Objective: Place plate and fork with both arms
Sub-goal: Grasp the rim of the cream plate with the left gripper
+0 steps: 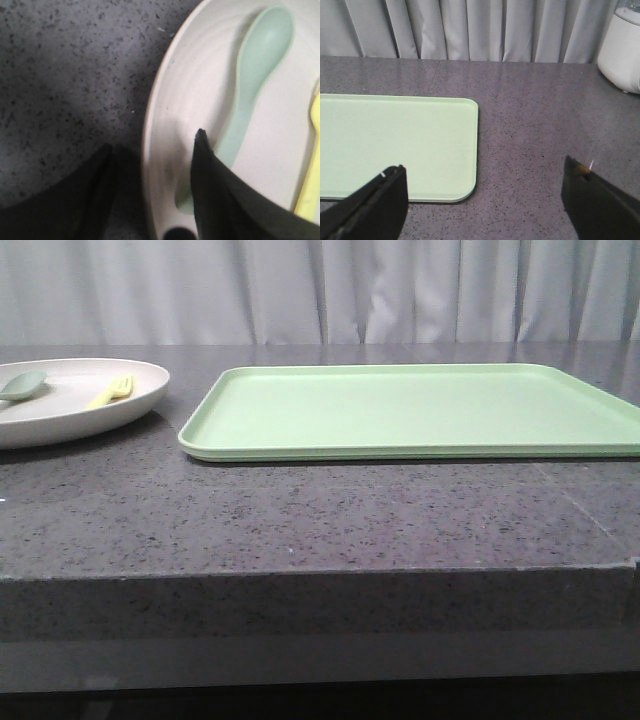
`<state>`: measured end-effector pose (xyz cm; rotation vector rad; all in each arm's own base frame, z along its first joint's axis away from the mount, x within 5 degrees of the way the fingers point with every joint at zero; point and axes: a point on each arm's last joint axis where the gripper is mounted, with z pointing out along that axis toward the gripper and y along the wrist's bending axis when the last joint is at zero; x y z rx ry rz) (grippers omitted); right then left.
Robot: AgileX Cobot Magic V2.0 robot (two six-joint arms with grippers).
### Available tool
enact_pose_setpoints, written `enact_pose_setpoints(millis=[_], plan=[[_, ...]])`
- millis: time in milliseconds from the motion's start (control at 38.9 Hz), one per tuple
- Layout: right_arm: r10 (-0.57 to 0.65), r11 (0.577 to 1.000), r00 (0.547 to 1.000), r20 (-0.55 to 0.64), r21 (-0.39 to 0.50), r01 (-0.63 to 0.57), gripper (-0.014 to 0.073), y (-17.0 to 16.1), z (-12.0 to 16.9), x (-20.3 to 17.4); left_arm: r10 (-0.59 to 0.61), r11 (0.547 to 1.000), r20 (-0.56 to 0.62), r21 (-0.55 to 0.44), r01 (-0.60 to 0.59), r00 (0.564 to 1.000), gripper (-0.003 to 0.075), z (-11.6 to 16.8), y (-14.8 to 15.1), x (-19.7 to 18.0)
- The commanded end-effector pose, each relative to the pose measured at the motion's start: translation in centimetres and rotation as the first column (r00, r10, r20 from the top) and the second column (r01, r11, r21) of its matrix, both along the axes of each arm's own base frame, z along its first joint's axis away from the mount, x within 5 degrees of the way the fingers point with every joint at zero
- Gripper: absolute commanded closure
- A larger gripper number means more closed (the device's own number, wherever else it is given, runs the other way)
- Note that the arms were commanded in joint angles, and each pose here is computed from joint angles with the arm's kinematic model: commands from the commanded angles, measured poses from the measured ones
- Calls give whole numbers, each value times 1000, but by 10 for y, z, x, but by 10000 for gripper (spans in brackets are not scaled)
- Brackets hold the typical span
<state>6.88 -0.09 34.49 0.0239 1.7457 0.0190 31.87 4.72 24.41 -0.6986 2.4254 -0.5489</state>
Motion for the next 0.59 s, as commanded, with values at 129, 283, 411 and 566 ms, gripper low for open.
enact_pose_setpoints(millis=[129, 283, 411, 566], plan=[[-4, 1000, 996, 90, -17, 6, -48, -1, 17, 1, 26, 999, 92, 19, -27, 995, 554, 21, 2, 3], [-4, 1000, 996, 90, -17, 6, -48, -1, 17, 1, 25, 999, 92, 20, -27, 995, 619, 21, 2, 3], [-4, 1000, 996, 89, -17, 6, -48, -1, 17, 1, 24, 999, 91, 19, -26, 996, 681, 21, 2, 3], [-4, 1000, 996, 89, -17, 6, -48, -1, 17, 1, 24, 999, 92, 19, -26, 995, 738, 22, 2, 3]])
